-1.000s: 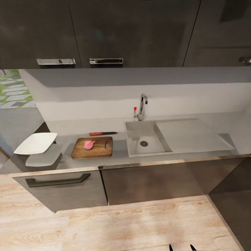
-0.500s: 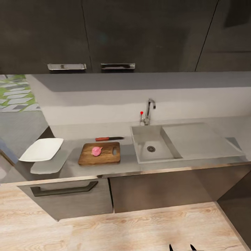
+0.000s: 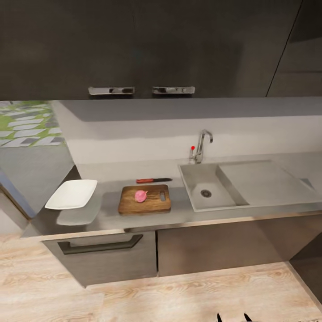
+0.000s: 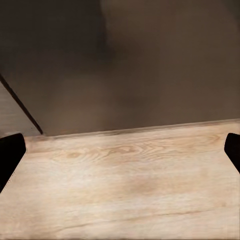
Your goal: In the kitchen, take the Vidalia onion out of the sink, dice it on the chopping board with the paring knife, put the diced onion into the bowl on the countertop, then place both the paring knife and the chopping board into the sink.
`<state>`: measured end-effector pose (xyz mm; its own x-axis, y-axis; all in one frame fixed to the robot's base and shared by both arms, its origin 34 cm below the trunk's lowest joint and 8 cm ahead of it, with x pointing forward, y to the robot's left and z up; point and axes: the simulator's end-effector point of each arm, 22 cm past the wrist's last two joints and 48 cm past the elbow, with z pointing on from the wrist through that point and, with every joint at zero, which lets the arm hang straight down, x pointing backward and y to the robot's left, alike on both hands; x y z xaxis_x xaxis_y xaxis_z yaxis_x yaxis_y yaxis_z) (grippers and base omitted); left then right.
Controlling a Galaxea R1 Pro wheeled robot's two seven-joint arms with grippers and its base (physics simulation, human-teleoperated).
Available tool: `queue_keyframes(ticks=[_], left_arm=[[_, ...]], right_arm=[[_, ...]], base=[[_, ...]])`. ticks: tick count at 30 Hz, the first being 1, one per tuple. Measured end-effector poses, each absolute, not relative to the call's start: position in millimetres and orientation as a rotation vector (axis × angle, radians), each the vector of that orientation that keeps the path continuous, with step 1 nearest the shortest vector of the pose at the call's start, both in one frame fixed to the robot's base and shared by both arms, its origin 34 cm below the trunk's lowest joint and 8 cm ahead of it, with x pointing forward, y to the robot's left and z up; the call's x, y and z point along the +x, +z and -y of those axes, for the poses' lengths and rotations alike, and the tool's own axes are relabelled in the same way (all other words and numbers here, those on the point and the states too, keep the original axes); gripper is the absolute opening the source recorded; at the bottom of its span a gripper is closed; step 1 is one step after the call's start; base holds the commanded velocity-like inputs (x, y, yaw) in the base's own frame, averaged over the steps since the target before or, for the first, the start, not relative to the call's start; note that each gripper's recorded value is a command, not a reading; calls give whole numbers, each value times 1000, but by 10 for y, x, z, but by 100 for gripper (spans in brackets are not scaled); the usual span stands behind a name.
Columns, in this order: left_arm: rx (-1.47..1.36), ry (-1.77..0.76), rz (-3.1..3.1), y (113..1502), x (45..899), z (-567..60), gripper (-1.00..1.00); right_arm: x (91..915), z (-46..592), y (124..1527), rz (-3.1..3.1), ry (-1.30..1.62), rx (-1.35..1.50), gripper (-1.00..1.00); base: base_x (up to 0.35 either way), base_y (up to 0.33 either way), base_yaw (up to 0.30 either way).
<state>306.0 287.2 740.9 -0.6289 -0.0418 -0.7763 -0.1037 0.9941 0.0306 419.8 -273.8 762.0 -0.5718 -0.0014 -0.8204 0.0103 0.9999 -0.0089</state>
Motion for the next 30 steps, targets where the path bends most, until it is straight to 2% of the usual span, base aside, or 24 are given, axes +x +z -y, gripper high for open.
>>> queue_keyframes(ticks=[10, 23, 30], left_arm=[[-101, 89, -2235, 7442, 3102, -2872, 100], [-99, 85, -2214, 7485, 3155, -2868, 100], [-99, 85, -2203, 7507, 3183, -2868, 100]], right_arm=[[4235, 2738, 7670, -2163, -15, 6, 100], [4282, 2738, 7737, -2142, -15, 7, 100], [4305, 2740, 7771, -2132, -15, 8, 100]], base=[[-133, 267, -33], [-15, 304, -126], [0, 74, -129]])
